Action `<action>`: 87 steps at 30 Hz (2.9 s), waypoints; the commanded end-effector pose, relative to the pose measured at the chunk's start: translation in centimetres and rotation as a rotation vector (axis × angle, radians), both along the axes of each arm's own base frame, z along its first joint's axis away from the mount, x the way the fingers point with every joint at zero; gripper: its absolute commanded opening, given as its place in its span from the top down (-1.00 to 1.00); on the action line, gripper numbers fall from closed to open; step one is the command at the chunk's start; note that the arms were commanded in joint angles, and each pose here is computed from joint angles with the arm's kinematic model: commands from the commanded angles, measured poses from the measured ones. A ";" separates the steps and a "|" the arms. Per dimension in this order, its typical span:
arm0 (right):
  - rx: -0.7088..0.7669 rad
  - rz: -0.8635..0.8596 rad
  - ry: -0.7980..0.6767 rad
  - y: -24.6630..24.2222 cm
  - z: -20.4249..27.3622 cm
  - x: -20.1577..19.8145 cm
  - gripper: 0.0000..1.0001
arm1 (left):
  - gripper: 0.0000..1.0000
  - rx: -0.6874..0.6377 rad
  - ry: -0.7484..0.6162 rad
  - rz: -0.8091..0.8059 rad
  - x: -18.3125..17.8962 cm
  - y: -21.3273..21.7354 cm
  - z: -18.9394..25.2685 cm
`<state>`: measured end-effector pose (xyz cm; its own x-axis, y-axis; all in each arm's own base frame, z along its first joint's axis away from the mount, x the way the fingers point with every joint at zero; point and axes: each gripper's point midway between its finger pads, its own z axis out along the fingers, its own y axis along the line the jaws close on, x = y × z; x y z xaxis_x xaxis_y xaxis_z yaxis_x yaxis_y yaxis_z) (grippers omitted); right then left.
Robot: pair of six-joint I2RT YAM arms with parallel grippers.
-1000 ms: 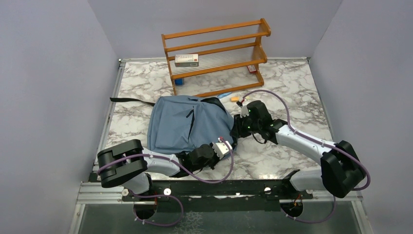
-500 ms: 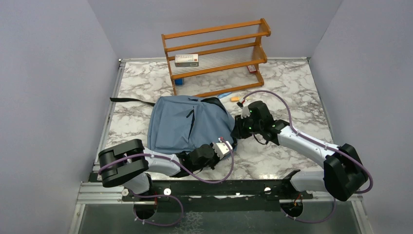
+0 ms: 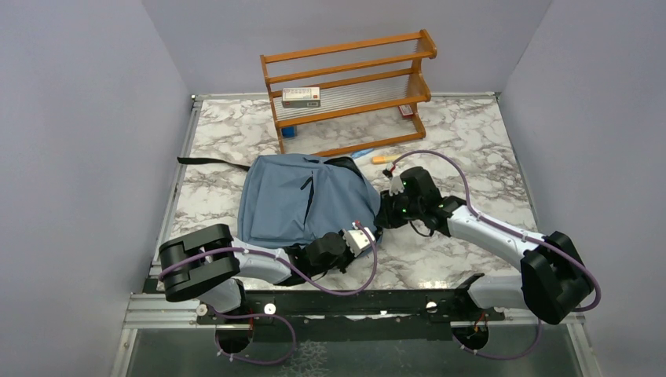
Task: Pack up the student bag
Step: Zip the student bag at the center of the board.
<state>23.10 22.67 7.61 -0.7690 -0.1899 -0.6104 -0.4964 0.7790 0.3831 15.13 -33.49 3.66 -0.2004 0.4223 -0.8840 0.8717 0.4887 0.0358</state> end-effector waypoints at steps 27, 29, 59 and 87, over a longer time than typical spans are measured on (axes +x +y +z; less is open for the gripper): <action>0.081 -0.168 -0.267 -0.8 6.3 4.3 0.99 | 0.83 0.099 0.109 -0.113 -3.1 0.9 -3.2; 0.055 -0.210 -0.289 -1.0 6.6 5.8 0.99 | 1.00 0.101 0.116 -0.141 -3.6 0.9 -3.3; 0.091 -0.314 -0.504 -3.7 15.6 18.0 0.99 | 1.00 0.050 0.097 -0.161 -4.3 2.0 1.8; 0.293 -0.314 -0.808 -5.4 37.2 12.3 0.99 | 1.00 -0.118 -0.423 -0.110 2.7 1.4 32.3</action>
<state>35.15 17.34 39.96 -0.1966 0.1640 -0.9667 -0.4501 0.8608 0.2375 15.82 -33.82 31.77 0.1204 0.3125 -0.9423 0.9034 0.3590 0.2345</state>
